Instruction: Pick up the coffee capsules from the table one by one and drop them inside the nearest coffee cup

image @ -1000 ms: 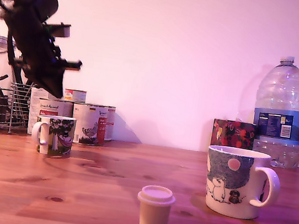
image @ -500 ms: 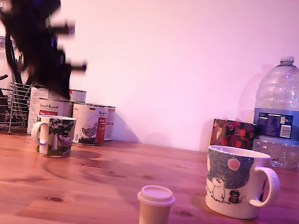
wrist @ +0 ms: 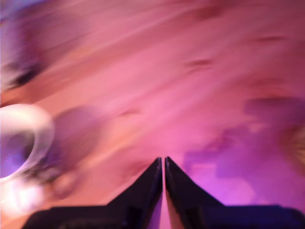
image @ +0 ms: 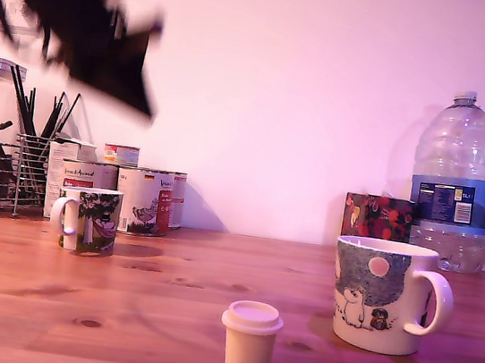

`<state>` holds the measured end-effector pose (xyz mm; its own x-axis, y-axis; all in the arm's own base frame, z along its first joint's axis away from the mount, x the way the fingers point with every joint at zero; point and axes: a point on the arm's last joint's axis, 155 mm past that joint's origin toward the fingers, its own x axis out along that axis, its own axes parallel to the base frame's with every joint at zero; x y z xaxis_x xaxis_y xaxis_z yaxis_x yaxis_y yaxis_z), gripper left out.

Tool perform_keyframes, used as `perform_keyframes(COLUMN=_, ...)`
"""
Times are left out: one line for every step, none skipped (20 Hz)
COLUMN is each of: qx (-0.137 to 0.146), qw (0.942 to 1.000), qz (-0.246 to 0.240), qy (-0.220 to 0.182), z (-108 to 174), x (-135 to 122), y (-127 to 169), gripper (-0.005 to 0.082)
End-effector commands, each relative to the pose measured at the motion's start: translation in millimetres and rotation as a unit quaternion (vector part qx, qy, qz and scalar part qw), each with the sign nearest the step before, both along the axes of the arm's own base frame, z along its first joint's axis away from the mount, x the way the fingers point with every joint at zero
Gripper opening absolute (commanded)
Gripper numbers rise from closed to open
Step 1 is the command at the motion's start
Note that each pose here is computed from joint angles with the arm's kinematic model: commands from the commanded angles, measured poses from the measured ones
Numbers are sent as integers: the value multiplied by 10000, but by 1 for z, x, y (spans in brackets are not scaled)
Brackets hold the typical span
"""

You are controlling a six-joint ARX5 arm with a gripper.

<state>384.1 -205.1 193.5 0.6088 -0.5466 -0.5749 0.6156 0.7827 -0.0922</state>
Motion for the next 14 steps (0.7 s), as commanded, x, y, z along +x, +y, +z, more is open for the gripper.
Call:
perform_keyframes(qx=26, qw=9996, qz=-23, qy=276, z=-17, x=-13, y=4, gripper=-11)
perform_keyframes(qx=10, qw=9996, qz=-48, qy=283, z=-16, x=-19, y=4, gripper=-11)
perform_keyframes(qx=-28, qw=9996, qz=-62, qy=288, z=-15, x=-25, y=3, gripper=-11)
perform_keyframes(qx=-62, qw=9995, qz=-128, qy=287, z=-15, x=-32, y=2, gripper=-11)
perform_keyframes(qx=-99, qw=9993, qz=-195, qy=294, z=-14, x=-39, y=0, gripper=-11)
perform_keyframes(qx=-133, qw=9991, qz=-233, qy=314, z=-15, x=-47, y=-1, gripper=-11)
perform_keyframes(qx=-129, qw=9990, qz=-273, qy=322, z=-17, x=-53, y=-1, gripper=-11)
perform_keyframes(qx=-136, qw=9988, qz=-287, qy=371, z=-20, x=-60, y=-2, gripper=-11)
perform_keyframes(qx=-170, qw=9986, qz=-282, qy=416, z=-23, x=-67, y=-1, gripper=-11)
perform_keyframes(qx=-206, qw=9983, qz=-304, qy=458, z=-26, x=-73, y=-2, gripper=-11)
perform_keyframes(qx=-213, qw=9980, qz=-334, qy=502, z=-29, x=-80, y=-3, gripper=-11)
perform_keyframes(qx=-237, qw=9975, qz=-343, qy=568, z=-31, x=-86, y=-4, gripper=-11)
perform_keyframes(qx=-244, qw=9971, qz=-363, qy=631, z=-34, x=-91, y=-5, gripper=-11)
perform_keyframes(qx=-235, qw=9968, qz=-416, qy=644, z=-35, x=-96, y=-7, gripper=-11)
